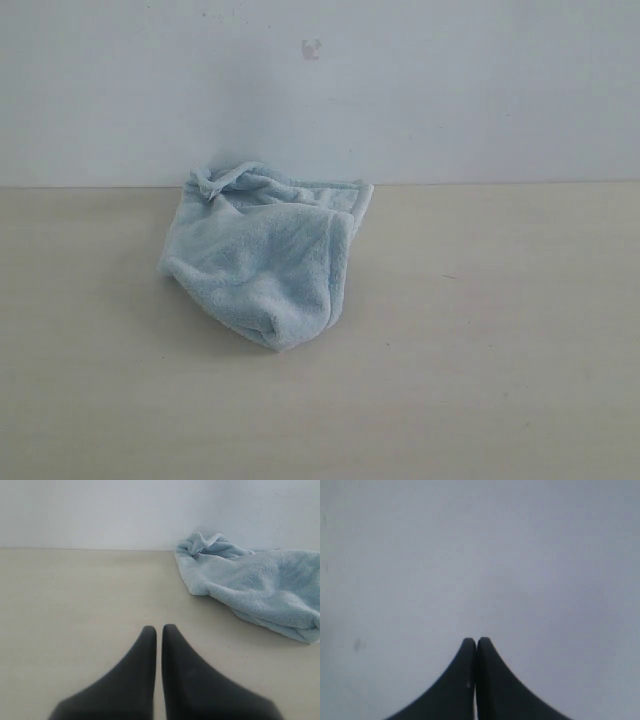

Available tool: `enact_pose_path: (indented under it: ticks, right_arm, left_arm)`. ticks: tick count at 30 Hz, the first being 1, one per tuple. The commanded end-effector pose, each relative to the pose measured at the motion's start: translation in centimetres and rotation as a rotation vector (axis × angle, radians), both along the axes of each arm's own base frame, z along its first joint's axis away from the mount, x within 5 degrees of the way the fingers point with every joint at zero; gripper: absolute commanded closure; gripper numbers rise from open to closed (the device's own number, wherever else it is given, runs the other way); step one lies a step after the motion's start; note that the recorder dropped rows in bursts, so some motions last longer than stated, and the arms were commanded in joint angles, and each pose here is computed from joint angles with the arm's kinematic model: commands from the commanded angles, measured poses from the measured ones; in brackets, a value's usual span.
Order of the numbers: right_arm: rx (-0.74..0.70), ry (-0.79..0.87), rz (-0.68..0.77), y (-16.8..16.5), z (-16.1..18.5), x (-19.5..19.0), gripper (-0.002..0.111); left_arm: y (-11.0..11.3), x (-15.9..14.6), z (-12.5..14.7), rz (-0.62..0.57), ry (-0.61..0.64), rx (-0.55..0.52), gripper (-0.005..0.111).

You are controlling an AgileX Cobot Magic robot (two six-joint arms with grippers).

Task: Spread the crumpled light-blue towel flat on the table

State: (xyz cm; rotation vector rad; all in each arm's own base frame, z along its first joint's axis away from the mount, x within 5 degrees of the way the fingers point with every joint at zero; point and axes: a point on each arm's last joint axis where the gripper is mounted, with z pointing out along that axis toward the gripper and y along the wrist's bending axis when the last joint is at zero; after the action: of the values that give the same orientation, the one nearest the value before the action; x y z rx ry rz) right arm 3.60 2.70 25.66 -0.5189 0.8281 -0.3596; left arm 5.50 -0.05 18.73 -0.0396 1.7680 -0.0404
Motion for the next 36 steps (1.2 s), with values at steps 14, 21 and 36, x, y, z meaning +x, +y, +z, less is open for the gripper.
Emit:
enact_pose_path:
  ticks: [14,21,36]
  right_arm:
    - [1.329,0.154,0.118,-5.7,-0.8,0.6,0.109]
    - [1.49,-0.151,0.239,-7.2,0.9,-0.9,0.109]
    - [0.662,0.285,-0.296,-5.2,3.8,7.0,0.109]
  left_arm:
    - [-0.1,0.0,0.1,-0.01,-0.006,0.001,0.103]
    - [-0.1,0.0,0.1,-0.01,-0.008,0.001,0.103]
    - [-0.1,0.0,0.1,-0.01,-0.006,0.001,0.103]
